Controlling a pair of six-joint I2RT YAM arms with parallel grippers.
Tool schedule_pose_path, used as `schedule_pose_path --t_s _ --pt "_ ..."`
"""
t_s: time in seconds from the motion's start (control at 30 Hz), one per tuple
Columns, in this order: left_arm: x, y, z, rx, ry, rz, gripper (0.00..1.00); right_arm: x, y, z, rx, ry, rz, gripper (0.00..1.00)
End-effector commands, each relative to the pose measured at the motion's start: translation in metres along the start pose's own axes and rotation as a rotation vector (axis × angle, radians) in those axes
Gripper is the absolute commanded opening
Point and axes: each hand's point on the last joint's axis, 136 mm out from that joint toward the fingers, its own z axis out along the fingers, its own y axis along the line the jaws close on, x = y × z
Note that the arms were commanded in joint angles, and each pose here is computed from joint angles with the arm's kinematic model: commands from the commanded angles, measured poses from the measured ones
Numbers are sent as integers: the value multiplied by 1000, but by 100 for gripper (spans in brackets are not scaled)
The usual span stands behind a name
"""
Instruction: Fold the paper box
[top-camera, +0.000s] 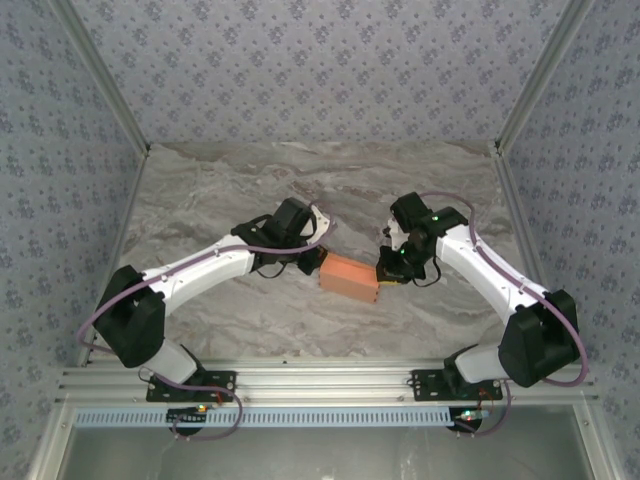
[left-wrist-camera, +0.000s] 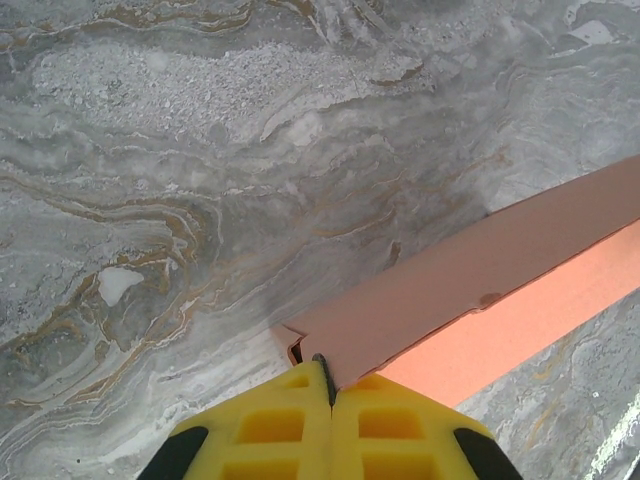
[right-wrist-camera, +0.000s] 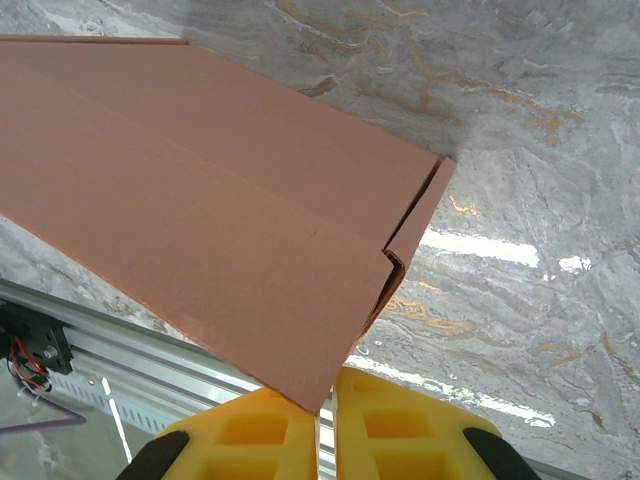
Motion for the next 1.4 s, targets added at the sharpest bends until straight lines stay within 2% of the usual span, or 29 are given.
schedule_pose_path --t_s 0.0,0.33,0.67,0.93,1.37 --pt "-9 -12 -4 45 -3 -41 1 -2 3 -3 6 -8 4 12" --pt "3 -15 11 50 17 -107 0 -2 2 -2 16 -13 8 12" --pt "19 -8 16 -15 9 -119 0 -2 -6 -3 69 -40 -1 10" --pt "27 -4 7 -25 -59 -212 0 -4 -9 -9 87 -98 -11 10" --pt "24 -16 17 53 -25 -386 0 -4 -7 -5 89 -92 -18 10"
